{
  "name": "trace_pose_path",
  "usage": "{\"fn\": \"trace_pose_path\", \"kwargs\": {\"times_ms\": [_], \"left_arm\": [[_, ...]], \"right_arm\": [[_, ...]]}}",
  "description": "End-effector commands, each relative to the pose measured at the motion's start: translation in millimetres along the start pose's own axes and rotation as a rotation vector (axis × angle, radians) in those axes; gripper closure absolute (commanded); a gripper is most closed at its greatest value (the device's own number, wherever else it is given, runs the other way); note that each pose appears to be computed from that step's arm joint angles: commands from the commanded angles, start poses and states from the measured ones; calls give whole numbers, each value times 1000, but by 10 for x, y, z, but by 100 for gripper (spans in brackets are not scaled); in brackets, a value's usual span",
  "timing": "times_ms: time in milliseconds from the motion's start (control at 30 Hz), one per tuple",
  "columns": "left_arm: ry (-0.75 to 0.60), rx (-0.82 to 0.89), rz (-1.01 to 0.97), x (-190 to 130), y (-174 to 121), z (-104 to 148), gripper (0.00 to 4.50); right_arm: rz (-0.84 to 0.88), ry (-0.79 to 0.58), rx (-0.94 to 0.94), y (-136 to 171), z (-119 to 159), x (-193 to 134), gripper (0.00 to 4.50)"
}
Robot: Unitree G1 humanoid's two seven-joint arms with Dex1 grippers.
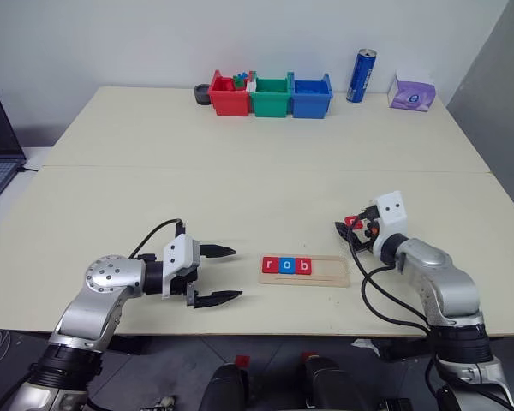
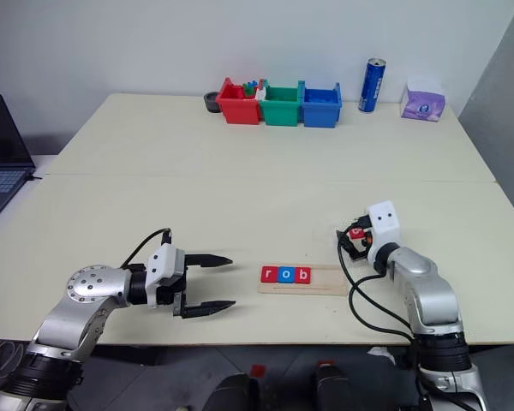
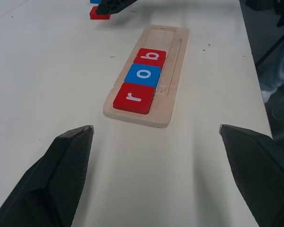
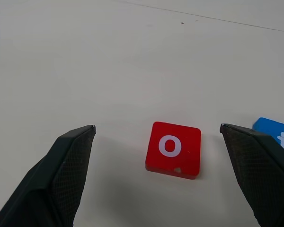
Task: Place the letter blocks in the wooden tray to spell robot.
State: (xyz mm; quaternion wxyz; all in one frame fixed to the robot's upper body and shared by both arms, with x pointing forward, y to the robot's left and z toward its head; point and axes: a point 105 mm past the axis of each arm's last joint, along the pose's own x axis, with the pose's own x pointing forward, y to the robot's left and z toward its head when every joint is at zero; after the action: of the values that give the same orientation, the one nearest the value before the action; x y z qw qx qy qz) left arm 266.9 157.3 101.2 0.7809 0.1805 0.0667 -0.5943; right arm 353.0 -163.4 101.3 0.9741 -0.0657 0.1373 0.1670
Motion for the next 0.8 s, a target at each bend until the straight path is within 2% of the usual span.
{"fn": "trace_pose_path", "kwargs": {"times_ms": [33,233,267,333,567,667,800], "left_arm": [[-16,40,4,-7,19,91,0],[-16,40,0,-6,16,92,0],[-16,40,0,-7,13,91,0],[-15,40,0,-7,9,89,0],[-14,40,2,-10,3,89,0],[-15,38,0,-10,-3,89,0],[-16,33,-4,-30,-10,84,0]], "right_arm": [[1,-15,-17,41,5,-5,3],[6,12,-2,84,-101,78,3],[-4,21,-3,73,-124,93,19],[-26,32,-2,44,-153,113,69],[-78,53,10,-46,-204,108,306],[-105,22,-4,-99,-142,25,305],[-147,-33,-25,-136,-19,-239,305]]}}
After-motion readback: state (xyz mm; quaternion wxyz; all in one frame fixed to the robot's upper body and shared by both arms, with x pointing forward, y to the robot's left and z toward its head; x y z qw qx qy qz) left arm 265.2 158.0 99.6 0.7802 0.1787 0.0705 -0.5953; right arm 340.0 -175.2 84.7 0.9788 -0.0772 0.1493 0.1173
